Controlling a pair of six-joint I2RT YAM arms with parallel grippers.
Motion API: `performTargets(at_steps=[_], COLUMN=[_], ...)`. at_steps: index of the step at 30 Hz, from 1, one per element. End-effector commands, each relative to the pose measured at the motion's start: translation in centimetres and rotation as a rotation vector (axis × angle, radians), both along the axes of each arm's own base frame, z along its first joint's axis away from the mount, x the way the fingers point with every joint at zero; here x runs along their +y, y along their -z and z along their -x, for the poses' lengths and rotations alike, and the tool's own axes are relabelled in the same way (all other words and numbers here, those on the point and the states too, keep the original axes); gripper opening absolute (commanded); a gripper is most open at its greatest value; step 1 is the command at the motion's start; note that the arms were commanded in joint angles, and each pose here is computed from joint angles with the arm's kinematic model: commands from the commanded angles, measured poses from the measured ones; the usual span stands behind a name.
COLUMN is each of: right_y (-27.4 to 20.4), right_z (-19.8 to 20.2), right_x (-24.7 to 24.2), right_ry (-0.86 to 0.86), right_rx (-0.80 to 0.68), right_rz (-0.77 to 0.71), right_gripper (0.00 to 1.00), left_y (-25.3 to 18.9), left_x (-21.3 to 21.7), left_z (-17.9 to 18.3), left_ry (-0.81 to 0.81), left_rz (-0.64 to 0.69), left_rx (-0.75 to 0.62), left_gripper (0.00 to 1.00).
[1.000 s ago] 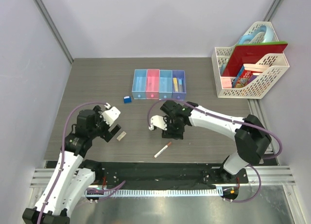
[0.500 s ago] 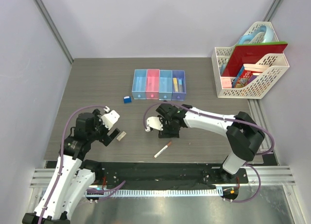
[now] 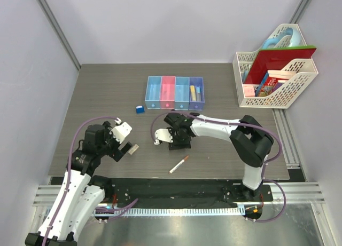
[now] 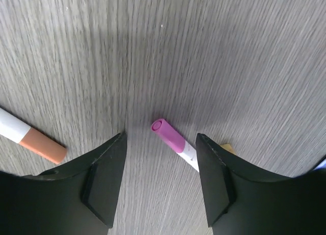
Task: Sort the stationery into containers
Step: Pick up the pen from the center of the board.
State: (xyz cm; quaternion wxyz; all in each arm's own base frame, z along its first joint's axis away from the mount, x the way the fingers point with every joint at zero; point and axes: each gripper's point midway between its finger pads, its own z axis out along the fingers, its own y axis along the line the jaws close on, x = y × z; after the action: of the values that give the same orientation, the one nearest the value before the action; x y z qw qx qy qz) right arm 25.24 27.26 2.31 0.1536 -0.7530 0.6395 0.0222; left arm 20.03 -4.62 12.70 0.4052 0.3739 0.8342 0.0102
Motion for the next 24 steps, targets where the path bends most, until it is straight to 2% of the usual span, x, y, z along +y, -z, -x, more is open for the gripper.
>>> performTargets(at_steps=[1,4,17,20,23,24], right_y=[0.6,0.9,2.5,2.9,3.4,3.6], right_z=[-1.1,-1.9,-2.6,-2.5,-2.5,-2.4], right_x=[0.8,0.5,-2.3,-2.8,-3.5,-3.7], right_ry=[-0.018,0.004,0.036,0.042,0.049,0.049], right_rx=[-0.005,0.011,0.058,0.071,0.083,0.092], right_rz=[-0.012,-0.018,0.018,0.03,0.046,0.051], right_gripper=[0.61,0.58,0.57,0.54,0.47,0.41], left_y=[-0.2,-0.4,-1.1,-1.3,-1.4,-1.4], left_x=[0.1,0.1,-0.1,-0.1,-0.1,-0.1], left_z=[0.0,-0.1,-0.2,-0.3,-0.3,-0.2], left_ry=[-0.007,-0.009,-0.004,-0.005,-0.005,-0.005], left_rz=[-0.002,-0.001,0.005,0.009,0.009,0.008], left_rx=[-0.006,-0.008,-0.008,-0.01,-0.009,-0.007], left_gripper=[1.0,1.0,1.0,1.0,1.0,1.0])
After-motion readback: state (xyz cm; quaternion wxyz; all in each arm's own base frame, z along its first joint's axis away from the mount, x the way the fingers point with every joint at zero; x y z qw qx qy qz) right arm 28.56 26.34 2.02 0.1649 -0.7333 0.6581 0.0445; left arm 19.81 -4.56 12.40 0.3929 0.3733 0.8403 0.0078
